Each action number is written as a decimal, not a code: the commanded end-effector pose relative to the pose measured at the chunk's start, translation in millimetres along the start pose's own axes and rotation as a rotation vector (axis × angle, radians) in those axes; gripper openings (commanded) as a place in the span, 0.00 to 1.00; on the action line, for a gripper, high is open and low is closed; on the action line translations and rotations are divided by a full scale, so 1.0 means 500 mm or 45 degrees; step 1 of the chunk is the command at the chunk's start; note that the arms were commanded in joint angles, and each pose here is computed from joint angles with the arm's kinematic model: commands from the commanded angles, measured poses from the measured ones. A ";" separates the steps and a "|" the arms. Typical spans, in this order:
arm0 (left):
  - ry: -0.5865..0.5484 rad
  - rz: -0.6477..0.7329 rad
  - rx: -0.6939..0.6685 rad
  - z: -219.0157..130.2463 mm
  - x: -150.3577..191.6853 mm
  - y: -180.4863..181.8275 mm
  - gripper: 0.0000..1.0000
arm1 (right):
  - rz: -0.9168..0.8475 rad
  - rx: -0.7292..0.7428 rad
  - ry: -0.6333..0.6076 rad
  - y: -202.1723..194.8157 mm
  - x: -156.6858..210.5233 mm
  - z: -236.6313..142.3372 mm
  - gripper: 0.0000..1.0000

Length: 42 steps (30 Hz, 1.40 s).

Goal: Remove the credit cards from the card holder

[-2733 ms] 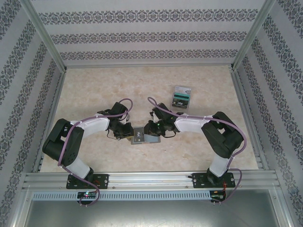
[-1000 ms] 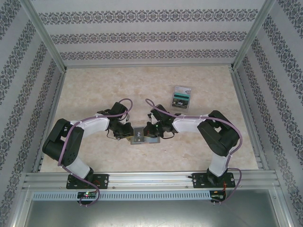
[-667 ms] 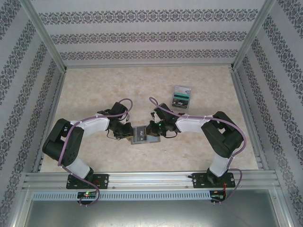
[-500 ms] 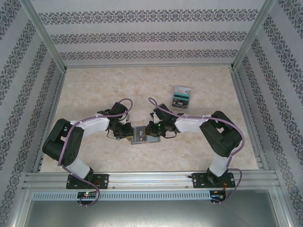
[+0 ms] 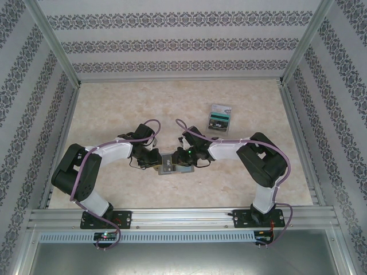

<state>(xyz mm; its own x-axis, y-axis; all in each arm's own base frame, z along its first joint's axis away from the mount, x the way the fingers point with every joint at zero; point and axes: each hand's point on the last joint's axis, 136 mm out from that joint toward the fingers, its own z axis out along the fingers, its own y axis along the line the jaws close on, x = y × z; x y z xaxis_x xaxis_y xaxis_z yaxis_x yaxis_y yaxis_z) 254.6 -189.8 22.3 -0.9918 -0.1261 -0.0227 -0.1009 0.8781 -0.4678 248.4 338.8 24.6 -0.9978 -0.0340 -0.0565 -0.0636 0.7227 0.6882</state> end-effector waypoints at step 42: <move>0.062 -0.042 -0.154 0.008 0.021 0.052 0.04 | 0.039 0.194 -0.016 -0.110 0.015 -0.092 0.00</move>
<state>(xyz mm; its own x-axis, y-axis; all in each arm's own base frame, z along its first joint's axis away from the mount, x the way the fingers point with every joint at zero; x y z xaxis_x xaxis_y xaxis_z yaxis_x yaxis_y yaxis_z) 254.4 -185.4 20.4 -0.9911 -0.1319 -0.0185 -0.1103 0.8908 -0.4407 250.9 288.2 24.1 -0.9981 0.0025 -0.0608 -0.0355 0.7878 0.6149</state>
